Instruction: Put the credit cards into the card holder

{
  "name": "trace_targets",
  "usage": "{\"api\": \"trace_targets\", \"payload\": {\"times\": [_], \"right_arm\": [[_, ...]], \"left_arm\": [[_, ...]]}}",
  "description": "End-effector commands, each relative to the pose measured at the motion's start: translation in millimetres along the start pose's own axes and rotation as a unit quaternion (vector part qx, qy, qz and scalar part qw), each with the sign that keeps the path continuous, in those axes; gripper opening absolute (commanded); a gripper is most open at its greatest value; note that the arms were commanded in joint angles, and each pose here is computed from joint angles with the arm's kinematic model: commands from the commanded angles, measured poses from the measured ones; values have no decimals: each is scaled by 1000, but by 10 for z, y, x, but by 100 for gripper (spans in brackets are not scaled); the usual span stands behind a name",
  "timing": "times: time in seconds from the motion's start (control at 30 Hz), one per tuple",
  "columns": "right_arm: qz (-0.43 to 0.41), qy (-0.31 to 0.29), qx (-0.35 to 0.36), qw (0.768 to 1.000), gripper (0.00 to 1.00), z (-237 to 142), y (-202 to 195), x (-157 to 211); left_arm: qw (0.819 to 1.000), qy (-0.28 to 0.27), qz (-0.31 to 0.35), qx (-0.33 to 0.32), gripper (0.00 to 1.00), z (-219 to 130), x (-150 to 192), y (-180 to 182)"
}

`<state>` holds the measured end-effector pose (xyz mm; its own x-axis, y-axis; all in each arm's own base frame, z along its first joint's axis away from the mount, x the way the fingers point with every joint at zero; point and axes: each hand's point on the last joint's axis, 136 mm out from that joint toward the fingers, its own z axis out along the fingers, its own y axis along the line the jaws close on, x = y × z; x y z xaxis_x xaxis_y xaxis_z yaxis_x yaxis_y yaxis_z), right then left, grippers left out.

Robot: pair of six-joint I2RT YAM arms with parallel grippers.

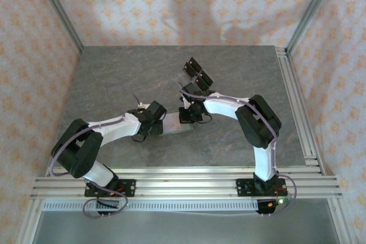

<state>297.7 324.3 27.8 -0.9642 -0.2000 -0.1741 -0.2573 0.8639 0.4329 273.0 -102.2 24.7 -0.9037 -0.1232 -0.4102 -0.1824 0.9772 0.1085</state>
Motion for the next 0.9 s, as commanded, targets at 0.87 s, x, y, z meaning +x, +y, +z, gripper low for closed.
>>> {"api": "trace_targets", "payload": {"times": [0.87], "right_arm": [[-34, 3, -32, 999, 0, 155, 510, -85]], "left_arm": [[1000, 10, -10, 3, 100, 83, 62, -8]]}}
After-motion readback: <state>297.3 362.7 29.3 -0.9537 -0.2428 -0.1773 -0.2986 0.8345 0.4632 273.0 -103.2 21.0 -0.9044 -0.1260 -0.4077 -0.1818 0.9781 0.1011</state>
